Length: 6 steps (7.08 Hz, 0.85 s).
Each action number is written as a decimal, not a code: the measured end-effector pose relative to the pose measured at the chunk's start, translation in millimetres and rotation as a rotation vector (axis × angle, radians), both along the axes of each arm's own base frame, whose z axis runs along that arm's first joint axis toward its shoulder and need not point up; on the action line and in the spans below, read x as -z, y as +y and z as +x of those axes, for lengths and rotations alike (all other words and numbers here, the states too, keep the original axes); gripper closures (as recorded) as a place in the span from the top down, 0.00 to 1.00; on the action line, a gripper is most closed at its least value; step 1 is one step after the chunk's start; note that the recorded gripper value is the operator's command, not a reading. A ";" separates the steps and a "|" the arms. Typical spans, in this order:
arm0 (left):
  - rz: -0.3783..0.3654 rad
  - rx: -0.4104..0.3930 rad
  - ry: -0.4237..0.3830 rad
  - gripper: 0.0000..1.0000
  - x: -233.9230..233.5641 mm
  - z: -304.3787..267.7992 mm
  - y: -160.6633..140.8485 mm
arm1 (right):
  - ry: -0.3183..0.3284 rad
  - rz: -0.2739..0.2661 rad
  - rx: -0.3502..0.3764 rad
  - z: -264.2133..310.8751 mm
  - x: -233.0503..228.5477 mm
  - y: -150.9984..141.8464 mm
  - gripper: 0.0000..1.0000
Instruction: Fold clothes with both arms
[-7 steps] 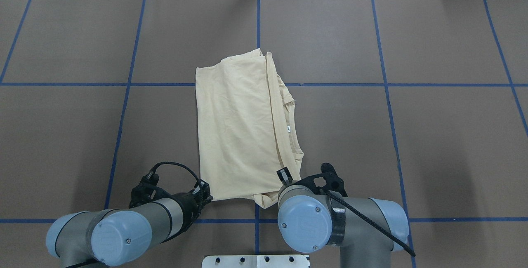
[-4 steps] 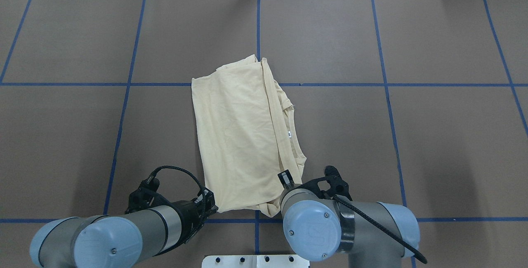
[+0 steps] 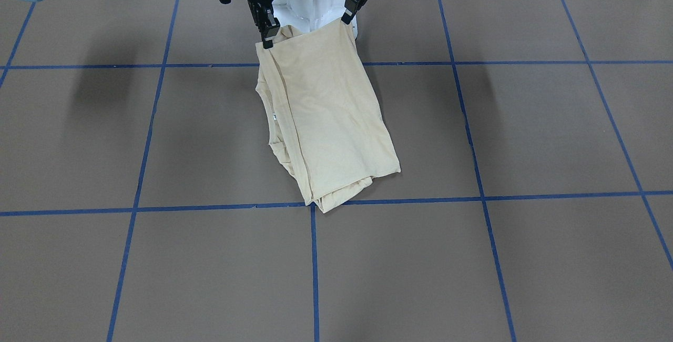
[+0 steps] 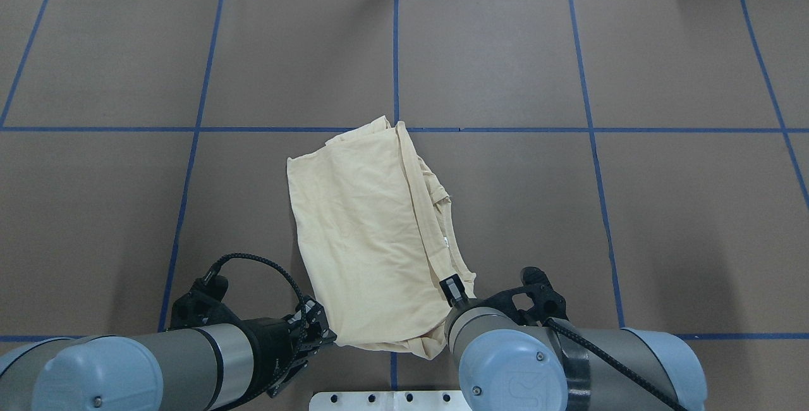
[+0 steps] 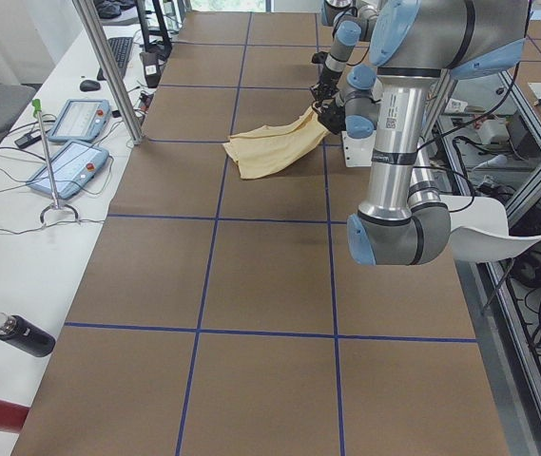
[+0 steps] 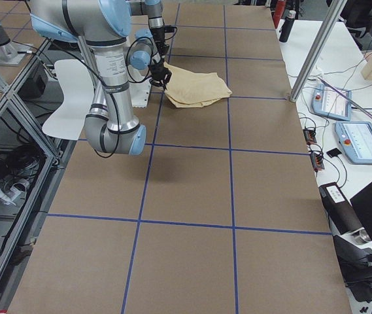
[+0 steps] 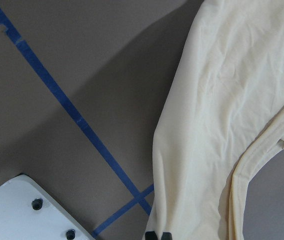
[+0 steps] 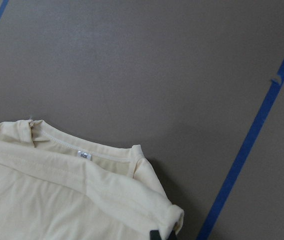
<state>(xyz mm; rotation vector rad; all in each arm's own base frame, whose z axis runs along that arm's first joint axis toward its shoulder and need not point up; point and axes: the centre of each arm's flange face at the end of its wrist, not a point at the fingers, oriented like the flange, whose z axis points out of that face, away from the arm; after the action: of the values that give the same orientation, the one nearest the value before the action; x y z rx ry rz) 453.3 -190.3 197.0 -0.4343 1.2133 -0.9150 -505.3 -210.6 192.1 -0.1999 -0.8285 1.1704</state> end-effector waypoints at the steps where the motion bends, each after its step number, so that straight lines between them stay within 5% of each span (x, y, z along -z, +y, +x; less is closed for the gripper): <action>1: 0.023 0.009 0.001 0.00 2.7 -6.7 -11.1 | -0.003 0.002 0.004 7.5 11.6 -22.3 0.00; 6: 0.181 0.057 -0.127 0.00 -25.3 -24.5 -132.6 | -0.007 0.023 0.023 -17.7 57.2 -183.5 0.00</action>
<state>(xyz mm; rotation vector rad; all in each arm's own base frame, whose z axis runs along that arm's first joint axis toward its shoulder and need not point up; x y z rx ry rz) 428.8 -322.9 222.3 -0.1945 1.1847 -0.8595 -523.0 -394.2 134.9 -0.1942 -0.8431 1.1383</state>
